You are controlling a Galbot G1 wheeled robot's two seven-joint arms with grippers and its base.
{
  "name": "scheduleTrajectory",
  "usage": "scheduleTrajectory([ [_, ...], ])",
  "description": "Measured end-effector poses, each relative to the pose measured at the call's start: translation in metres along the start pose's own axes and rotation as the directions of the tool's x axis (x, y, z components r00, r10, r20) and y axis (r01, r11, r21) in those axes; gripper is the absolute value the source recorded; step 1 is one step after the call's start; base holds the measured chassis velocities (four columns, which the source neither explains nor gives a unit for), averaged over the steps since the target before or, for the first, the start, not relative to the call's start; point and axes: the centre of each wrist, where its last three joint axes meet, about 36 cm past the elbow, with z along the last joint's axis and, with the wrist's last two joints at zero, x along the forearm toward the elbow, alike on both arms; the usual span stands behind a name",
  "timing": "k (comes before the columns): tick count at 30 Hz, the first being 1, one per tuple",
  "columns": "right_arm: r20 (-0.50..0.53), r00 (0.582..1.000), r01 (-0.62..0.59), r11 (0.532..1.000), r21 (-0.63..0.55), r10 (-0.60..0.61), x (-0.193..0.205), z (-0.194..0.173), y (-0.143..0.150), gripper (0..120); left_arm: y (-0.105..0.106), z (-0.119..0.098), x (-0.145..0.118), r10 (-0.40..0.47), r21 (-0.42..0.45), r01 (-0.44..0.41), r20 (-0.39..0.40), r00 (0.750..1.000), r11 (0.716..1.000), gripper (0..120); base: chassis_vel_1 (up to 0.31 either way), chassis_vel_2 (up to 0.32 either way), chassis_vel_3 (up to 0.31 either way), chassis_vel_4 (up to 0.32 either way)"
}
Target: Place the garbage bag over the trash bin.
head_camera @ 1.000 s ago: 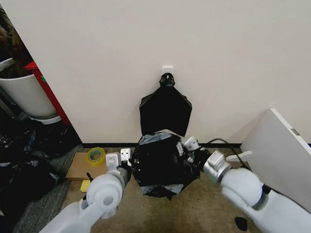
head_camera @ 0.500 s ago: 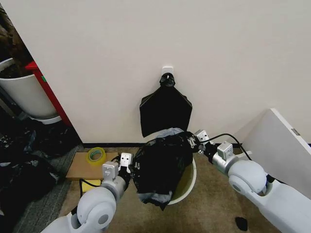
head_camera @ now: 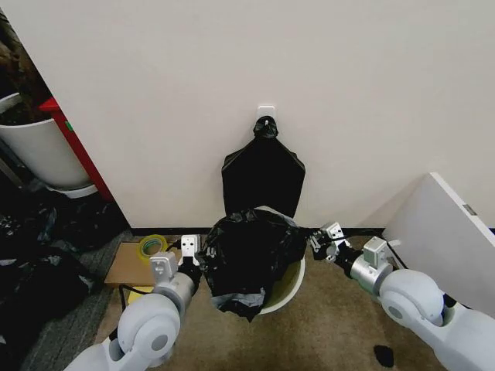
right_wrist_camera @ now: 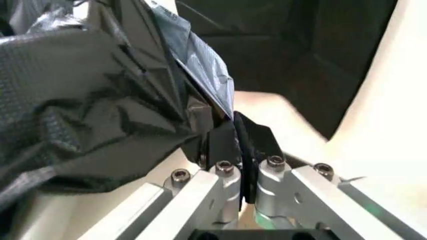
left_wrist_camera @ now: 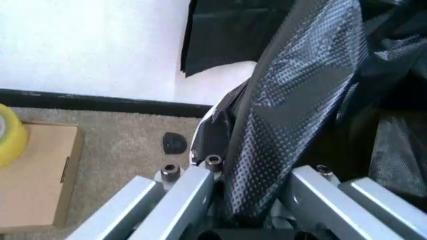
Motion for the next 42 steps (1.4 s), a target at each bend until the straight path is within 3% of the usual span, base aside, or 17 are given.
scheduleTrajectory([
  [7, 0.025, 0.999, -0.027, 0.995, -0.099, 0.03, 0.001, -0.007, -0.002, 5, -0.001, 0.003, 0.003, -0.012, 0.001, 0.012, -0.026, 1.0, 1.0, 0, 0.0, 0.0, 0.0, 0.0],
  [10, 0.033, 0.998, -0.051, 0.988, -0.145, 0.056, 0.002, -0.012, -0.001, 15, -0.002, 0.004, 0.003, -0.02, 0.002, 0.021, -0.038, 0.999, 1.0, 0, 0.0, 0.0, 0.0, 0.0],
  [12, 0.037, 0.994, -0.091, 0.97, -0.225, 0.101, 0.003, -0.016, 0.0, 28, -0.002, 0.005, 0.0, -0.034, 0.013, 0.035, -0.061, 0.998, 0.999, 0, 0.0, 0.0, 0.0, 0.0],
  [15, 0.013, 0.987, -0.152, 0.952, -0.265, 0.161, 0.006, -0.02, -0.004, 36, -0.002, 0.004, -0.003, -0.045, 0.031, 0.048, -0.077, 0.996, 0.998, 0, 0.0, 0.0, 0.0, 0.0],
  [17, -0.009, 0.974, -0.222, 0.939, -0.263, 0.228, 0.011, -0.028, -0.006, 47, -0.003, 0.004, -0.006, -0.059, 0.047, 0.063, -0.087, 0.994, 0.997, 0, 0.0, 0.0, 0.0, 0.0],
  [21, -0.021, 0.954, -0.294, 0.926, -0.238, 0.298, 0.018, -0.041, 0.001, 54, -0.003, 0.003, -0.01, -0.073, 0.07, 0.08, -0.098, 0.993, 0.994, 0, 0.0, 0.0, 0.0, 0.0],
  [25, 0.018, 0.955, -0.293, 0.952, -0.089, 0.296, 0.037, -0.072, 0.068, 75, -0.008, 0.005, -0.023, -0.086, 0.12, 0.1, -0.118, 0.989, 0.988, 0, 0.0, 0.0, 0.0, 0.0],
  [26, 0.018, 0.955, -0.293, 0.952, -0.089, 0.296, 0.037, -0.072, 0.068, 75, -0.008, 0.005, -0.023, -0.086, 0.12, 0.1, -0.118, 0.989, 0.988, 0, 0.0, 0.0, 0.0, 0.0],
  [27, 0.018, 0.967, -0.252, 0.967, -0.028, 0.252, 0.044, -0.078, 0.094, 81, -0.011, 0.005, -0.029, -0.091, 0.123, 0.106, -0.123, 0.988, 0.987, 0, 0.0, 0.0, 0.0, 0.0],
  [29, -0.002, 0.978, -0.209, 0.978, 0.025, 0.209, 0.049, -0.077, 0.115, 88, -0.014, 0.003, -0.036, -0.095, 0.123, 0.11, -0.121, 0.988, 0.986, 0, 0.0, 0.0, 0.0, 0.0],
  [33, -0.036, 0.988, -0.149, 0.987, 0.062, 0.152, 0.047, -0.069, 0.132, 86, -0.022, 0.002, -0.045, -0.088, 0.12, 0.102, -0.12, 0.989, 0.988, 0, 0.0, 0.0, 0.0, 0.0],
  [39, -0.052, 0.988, -0.139, 0.988, 0.068, 0.142, 0.033, -0.06, 0.135, 85, -0.028, 0.005, -0.05, -0.081, 0.106, 0.094, -0.122, 0.989, 0.99, 0, 0.0, 0.0, 0.0, 0.0],
  [42, -0.063, 0.988, -0.135, 0.987, 0.092, 0.141, 0.019, -0.048, 0.14, 73, -0.027, 0.007, -0.048, -0.085, 0.083, 0.096, -0.13, 0.988, 0.992, 0, 0.0, 0.0, 0.0, 0.0],
])
